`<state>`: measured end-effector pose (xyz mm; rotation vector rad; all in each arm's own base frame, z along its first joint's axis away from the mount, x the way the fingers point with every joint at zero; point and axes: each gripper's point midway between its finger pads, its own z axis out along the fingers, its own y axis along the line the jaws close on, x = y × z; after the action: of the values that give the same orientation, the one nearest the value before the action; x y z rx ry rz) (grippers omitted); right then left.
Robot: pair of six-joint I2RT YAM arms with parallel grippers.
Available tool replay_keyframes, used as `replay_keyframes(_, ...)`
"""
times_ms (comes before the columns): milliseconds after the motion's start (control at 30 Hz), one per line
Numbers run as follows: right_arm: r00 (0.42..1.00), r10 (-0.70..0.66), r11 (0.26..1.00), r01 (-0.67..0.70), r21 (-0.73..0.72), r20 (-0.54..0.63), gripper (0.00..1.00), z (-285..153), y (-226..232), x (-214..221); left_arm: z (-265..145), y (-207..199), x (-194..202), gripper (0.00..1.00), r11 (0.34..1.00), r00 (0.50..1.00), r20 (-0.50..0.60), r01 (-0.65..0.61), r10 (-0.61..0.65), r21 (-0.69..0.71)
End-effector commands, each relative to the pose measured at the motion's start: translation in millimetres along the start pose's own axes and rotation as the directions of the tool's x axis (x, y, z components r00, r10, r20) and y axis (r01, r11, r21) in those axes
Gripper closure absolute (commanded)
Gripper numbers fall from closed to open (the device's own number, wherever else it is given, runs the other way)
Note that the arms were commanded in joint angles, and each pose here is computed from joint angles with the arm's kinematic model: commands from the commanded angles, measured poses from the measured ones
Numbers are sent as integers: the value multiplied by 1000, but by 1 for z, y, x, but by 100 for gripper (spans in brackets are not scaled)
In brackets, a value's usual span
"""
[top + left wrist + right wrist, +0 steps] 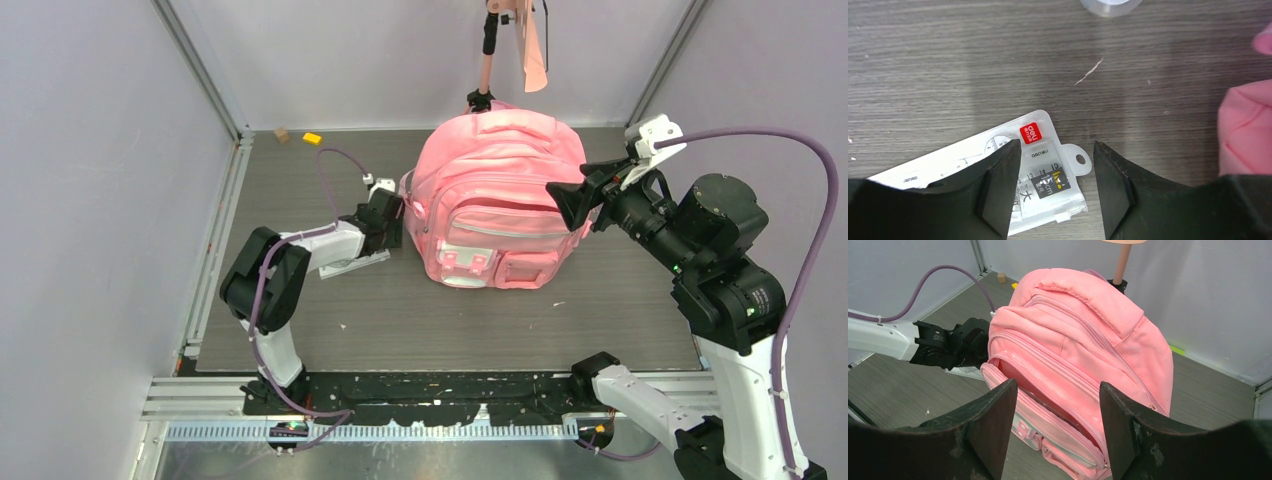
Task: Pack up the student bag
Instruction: Pick up the stationery from the center of the board.
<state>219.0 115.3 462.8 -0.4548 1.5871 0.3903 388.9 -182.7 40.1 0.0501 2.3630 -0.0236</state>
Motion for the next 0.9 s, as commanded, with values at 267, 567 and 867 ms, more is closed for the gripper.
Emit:
replay_keyframes(267, 997, -13, 1000, 12, 14, 70, 33, 0, -3, -18, 4, 4, -6, 70, 998, 999, 28, 34, -33, -44)
replay_keyframes(567, 997, -7, 1000, 5, 15, 76, 33, 1, -3, -19, -32, 9, -17, 100, 998, 997, 55, 56, -56, -12)
replay_keyframes(867, 998, 17, 999, -15, -30, 63, 30, 7, 5, -16, -137, -6, -60, 100, 964, 983, 185, -41, -9, 264)
